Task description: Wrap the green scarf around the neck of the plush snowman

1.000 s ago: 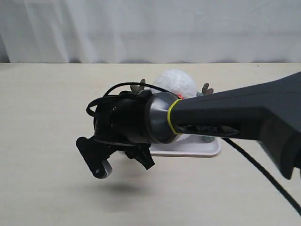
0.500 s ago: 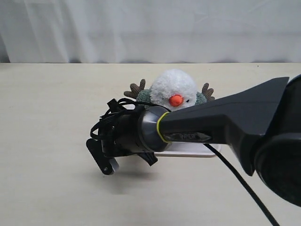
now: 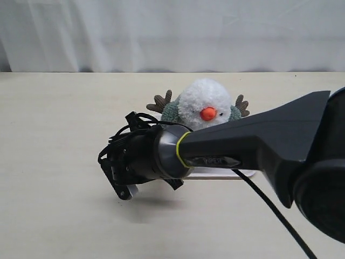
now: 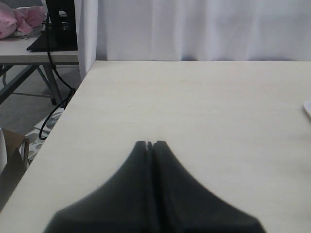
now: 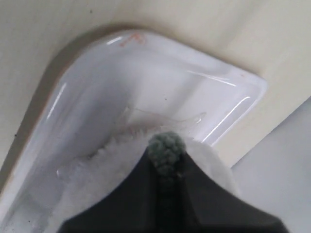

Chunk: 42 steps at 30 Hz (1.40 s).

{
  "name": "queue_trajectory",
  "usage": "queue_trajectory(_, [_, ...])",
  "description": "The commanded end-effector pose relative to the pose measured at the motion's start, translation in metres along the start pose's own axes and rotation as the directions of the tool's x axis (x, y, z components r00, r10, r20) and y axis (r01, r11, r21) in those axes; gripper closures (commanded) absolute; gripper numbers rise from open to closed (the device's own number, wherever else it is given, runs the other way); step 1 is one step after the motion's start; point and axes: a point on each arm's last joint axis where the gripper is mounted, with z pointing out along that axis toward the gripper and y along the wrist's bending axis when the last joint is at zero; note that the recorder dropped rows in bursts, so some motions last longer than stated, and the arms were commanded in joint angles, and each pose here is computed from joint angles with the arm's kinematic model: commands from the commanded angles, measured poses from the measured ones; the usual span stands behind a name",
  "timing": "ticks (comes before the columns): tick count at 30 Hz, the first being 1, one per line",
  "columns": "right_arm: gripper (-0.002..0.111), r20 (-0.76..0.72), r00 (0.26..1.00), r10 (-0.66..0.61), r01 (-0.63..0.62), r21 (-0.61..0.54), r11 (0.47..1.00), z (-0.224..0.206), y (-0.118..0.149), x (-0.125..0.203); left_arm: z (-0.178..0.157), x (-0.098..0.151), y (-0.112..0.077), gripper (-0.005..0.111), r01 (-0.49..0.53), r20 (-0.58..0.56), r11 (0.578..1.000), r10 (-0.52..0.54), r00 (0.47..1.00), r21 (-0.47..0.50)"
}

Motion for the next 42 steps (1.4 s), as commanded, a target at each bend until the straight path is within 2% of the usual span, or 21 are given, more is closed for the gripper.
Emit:
queue_trajectory(1, [0.104,0.011,0.998,0.068,-0.069,0.053,0.996,-0.018,-0.013,0.012,0.0,0.0,0.0,0.107,-0.002,0.012,1.0,0.002,1.0,0.004])
queue_trajectory(5, [0.104,0.033,0.987,0.155,-0.157,0.069,0.985,-0.031,-0.021,0.021,0.0,0.0,0.0,0.107,-0.002,0.012,1.0,0.002,1.0,0.004])
queue_trajectory(8, [0.104,0.088,0.967,0.24,-0.241,0.0,0.971,-0.041,-0.021,0.023,0.0,0.0,0.0,0.107,-0.002,0.012,1.0,0.002,1.0,0.004])
queue_trajectory(13, [0.104,0.174,0.948,0.267,-0.247,-0.127,0.961,-0.054,-0.016,0.022,0.0,0.0,0.0,0.107,-0.002,0.012,1.0,0.002,1.0,0.004])
queue_trajectory(18, [0.104,0.204,0.936,0.285,-0.25,-0.181,0.951,-0.062,-0.015,0.024,0.0,0.0,0.0,0.107,-0.002,0.012,1.0,0.002,1.0,0.004])
queue_trajectory(24, [0.104,0.165,0.942,0.293,-0.254,-0.224,0.941,-0.038,-0.003,0.041,0.0,0.0,0.0,0.107,-0.002,0.012,1.0,0.002,1.0,0.004])
queue_trajectory(27, [0.104,0.107,0.937,0.333,-0.296,-0.262,0.918,-0.017,0.002,0.064,0.0,0.0,0.0,0.107,-0.002,0.012,1.0,0.002,1.0,0.004])
queue_trajectory(30, [0.104,0.112,0.925,0.364,-0.319,-0.296,0.9,-0.015,0.004,0.065,0.0,0.0,0.0,0.107,-0.002,0.012,1.0,0.002,1.0,0.004])
queue_trajectory(32, [0.104,0.149,0.925,0.349,-0.286,-0.332,0.899,-0.015,0.01,0.061,0.0,0.0,0.0,0.107,-0.002,0.012,1.0,0.002,1.0,0.004])
queue_trajectory(37, [0.104,0.189,0.945,0.266,-0.195,-0.327,0.925,-0.007,0.029,0.056,0.0,0.0,0.0,0.107,-0.002,0.012,1.0,0.002,1.0,0.004])
queue_trajectory(42, [0.104,0.181,0.954,0.238,-0.176,-0.304,0.936,-0.006,0.029,0.057,0.0,0.0,0.0,0.107,-0.002,0.012,1.0,0.002,1.0,0.004])
